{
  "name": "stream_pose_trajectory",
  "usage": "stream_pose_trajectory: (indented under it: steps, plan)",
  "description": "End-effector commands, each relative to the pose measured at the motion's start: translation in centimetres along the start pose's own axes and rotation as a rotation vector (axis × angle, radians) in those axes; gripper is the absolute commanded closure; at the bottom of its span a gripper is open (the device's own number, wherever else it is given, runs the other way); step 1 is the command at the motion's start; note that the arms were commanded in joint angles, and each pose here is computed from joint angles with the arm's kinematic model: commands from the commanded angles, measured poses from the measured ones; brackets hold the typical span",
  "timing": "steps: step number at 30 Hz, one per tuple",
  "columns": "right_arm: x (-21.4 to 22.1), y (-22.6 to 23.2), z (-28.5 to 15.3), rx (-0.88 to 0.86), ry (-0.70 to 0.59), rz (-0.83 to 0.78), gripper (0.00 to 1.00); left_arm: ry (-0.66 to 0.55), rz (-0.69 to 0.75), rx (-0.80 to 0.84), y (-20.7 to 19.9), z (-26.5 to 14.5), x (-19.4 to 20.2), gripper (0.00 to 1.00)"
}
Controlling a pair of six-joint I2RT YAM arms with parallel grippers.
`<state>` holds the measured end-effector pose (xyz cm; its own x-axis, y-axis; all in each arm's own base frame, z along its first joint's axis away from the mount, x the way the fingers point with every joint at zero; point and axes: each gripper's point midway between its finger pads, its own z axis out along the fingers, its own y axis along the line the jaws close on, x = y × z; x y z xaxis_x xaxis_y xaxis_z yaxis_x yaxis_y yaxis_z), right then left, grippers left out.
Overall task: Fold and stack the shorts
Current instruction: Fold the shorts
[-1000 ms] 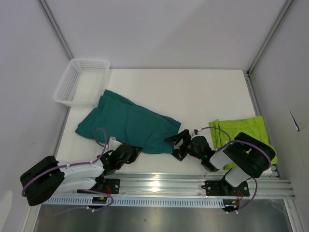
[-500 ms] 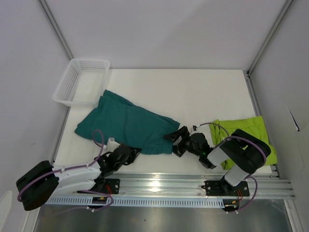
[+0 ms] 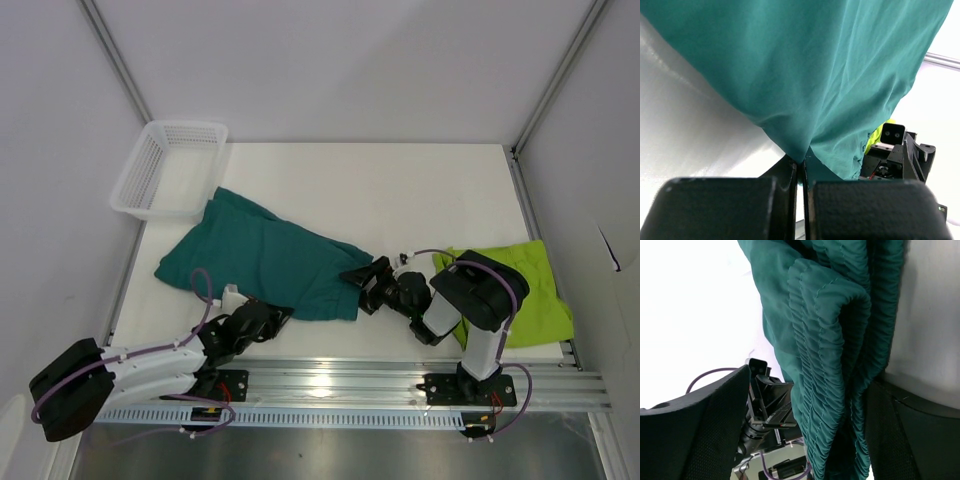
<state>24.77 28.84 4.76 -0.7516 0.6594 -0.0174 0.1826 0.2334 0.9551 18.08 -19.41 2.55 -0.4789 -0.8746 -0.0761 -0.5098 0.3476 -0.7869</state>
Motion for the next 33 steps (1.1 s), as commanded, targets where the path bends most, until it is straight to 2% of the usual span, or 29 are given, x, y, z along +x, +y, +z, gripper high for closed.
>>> stream_pose_trajectory:
  steps: [1,9,10,12,16,17,18,19,20,21,23,24,25,26,28,29,33]
  plan:
    - [-0.8,-5.9,-0.5,0.173,-0.035,-0.044,0.16,0.020,0.028,0.000,-0.3,-0.3,0.5,1.00]
    - [-1.1,-6.7,-0.3,0.157,-0.033,-0.044,0.35,0.025,0.034,-0.018,0.4,-0.1,0.6,1.00]
    - [-1.2,-6.8,-0.2,0.156,-0.032,-0.048,0.45,0.027,0.032,-0.017,0.3,-0.1,0.7,1.00]
    - [-1.3,-6.7,-0.3,0.152,-0.032,-0.052,0.51,0.026,0.032,-0.017,0.3,0.0,0.7,1.00]
    - [-1.6,-6.7,-0.5,0.164,-0.031,-0.066,0.83,0.024,0.042,-0.027,0.3,0.1,0.7,0.99]
    - [-1.7,-6.9,-0.6,0.184,-0.023,-0.074,0.90,0.024,0.054,-0.033,0.4,0.2,0.8,0.98]
    - [-1.8,-6.9,-0.7,0.194,-0.020,-0.081,1.00,0.026,0.058,-0.031,0.1,0.3,0.9,0.94]
    - [-1.9,-6.9,-0.8,0.207,-0.019,-0.084,1.00,0.028,0.079,-0.040,0.2,0.5,1.0,0.76]
    - [-2.1,-5.9,-0.9,0.192,-0.019,-0.111,1.00,0.031,0.088,-0.035,-0.3,0.6,1.2,0.65]
    - [-2.1,-7.2,-1.2,0.273,-0.002,-0.103,1.00,0.030,0.099,-0.039,-0.4,0.6,1.3,0.48]
    - [-2.5,-5.9,-1.5,0.287,0.003,-0.140,1.00,0.027,0.126,-0.029,-1.3,0.8,1.5,0.34]
    - [-2.3,-7.4,-2.5,0.380,0.027,-0.169,1.00,0.025,0.136,-0.023,-1.5,0.8,1.4,0.27]
    - [-3.0,-6.5,-2.3,0.387,0.005,-0.199,1.00,0.023,0.161,-0.019,-1.7,0.8,1.4,0.25]
    - [-2.9,-8.1,-3.7,0.497,0.017,-0.206,1.00,0.021,0.164,0.009,-2.9,0.7,1.3,0.24]
    - [-4.8,-4.9,-4.1,0.485,-0.051,-0.313,1.00,0.015,0.201,0.025,-3.7,0.4,1.2,0.21]
    - [-4.9,-5.5,-5.3,0.555,-0.041,-0.327,1.00,0.008,0.218,0.022,-4.0,0.1,0.9,0.21]
    - [-6.1,-3.2,-6.7,0.568,-0.020,-0.405,1.00,-0.038,0.266,0.101,-6.9,-1.5,-0.4,0.21]
